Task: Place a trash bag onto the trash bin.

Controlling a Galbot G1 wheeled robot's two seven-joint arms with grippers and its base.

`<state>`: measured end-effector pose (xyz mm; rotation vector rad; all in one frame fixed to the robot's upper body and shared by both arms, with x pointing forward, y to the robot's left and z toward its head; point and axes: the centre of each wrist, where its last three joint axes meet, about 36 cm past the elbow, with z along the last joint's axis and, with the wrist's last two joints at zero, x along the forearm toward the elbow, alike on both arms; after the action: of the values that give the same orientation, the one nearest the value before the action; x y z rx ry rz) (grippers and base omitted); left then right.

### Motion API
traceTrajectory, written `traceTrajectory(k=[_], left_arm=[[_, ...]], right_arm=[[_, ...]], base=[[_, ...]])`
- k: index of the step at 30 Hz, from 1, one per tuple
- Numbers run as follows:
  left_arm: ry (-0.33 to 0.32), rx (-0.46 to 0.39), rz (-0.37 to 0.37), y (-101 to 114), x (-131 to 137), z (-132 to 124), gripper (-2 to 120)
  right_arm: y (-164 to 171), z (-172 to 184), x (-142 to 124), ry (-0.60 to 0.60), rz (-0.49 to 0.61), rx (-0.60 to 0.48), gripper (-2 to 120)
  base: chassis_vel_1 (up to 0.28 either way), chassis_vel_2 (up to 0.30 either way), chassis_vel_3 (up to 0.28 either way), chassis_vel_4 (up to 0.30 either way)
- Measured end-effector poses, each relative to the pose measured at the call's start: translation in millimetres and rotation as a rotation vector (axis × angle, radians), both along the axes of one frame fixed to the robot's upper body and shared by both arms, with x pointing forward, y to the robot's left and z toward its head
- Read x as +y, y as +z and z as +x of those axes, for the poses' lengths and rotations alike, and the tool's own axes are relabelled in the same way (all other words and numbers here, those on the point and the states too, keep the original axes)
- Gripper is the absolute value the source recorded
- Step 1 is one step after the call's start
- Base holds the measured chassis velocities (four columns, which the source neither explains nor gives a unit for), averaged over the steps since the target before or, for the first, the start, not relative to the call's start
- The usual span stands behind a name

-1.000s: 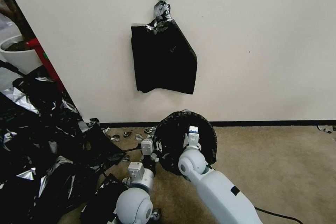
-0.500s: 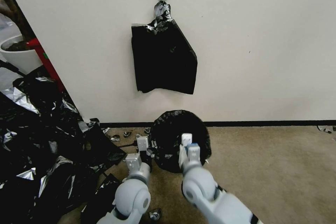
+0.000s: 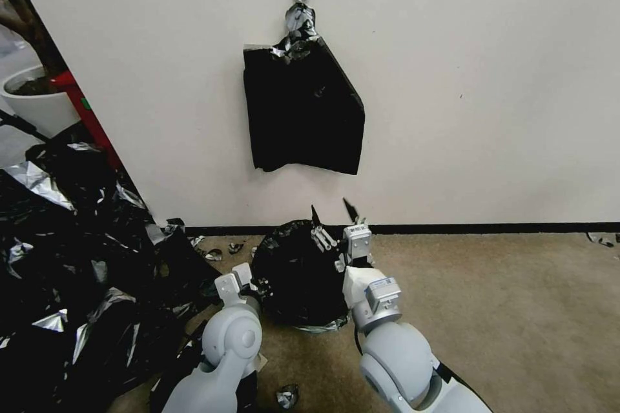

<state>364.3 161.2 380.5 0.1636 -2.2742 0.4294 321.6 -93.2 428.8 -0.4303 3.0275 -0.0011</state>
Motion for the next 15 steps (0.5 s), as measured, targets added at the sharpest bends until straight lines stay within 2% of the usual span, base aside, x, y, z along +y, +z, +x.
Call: traceTrajectory(k=[1,4,5,9,10,13,14,15], left_arm=[[0.000,0.000,0.000,0,0,0,19],[-0.002,-0.006,-0.024,14,4,-6,33],[-0.002,-0.006,-0.024,14,4,-6,33],[0.025,-0.070,0.000,27,9,-4,52],[0.025,-0.070,0.000,27,9,-4,52],[0.033,-0.112,0.040,34,11,-11,65],[0.033,-0.112,0.040,34,11,-11,65],[0.034,-0.129,0.060,37,11,-15,72]], right_arm=[[0,0,0,0.000,0.000,0.000,87],[-5,2,2,-0.008,0.005,0.020,98],[-5,2,2,-0.008,0.005,0.020,98],[-11,3,8,-0.002,0.014,0.045,100],[-11,3,8,-0.002,0.014,0.045,100],[-13,4,7,-0.013,0.013,0.050,100],[-13,4,7,-0.013,0.013,0.050,100],[-14,5,6,-0.026,0.016,0.051,100]], base=[[0.000,0.000,0.000,0.000],[0.000,0.000,0.000,0.000],[0.000,0.000,0.000,0.000],[0.000,0.000,0.000,0.000],[0.000,0.000,0.000,0.000],[0.000,0.000,0.000,0.000],[0.000,0.000,0.000,0.000],[0.000,0.000,0.000,0.000]])
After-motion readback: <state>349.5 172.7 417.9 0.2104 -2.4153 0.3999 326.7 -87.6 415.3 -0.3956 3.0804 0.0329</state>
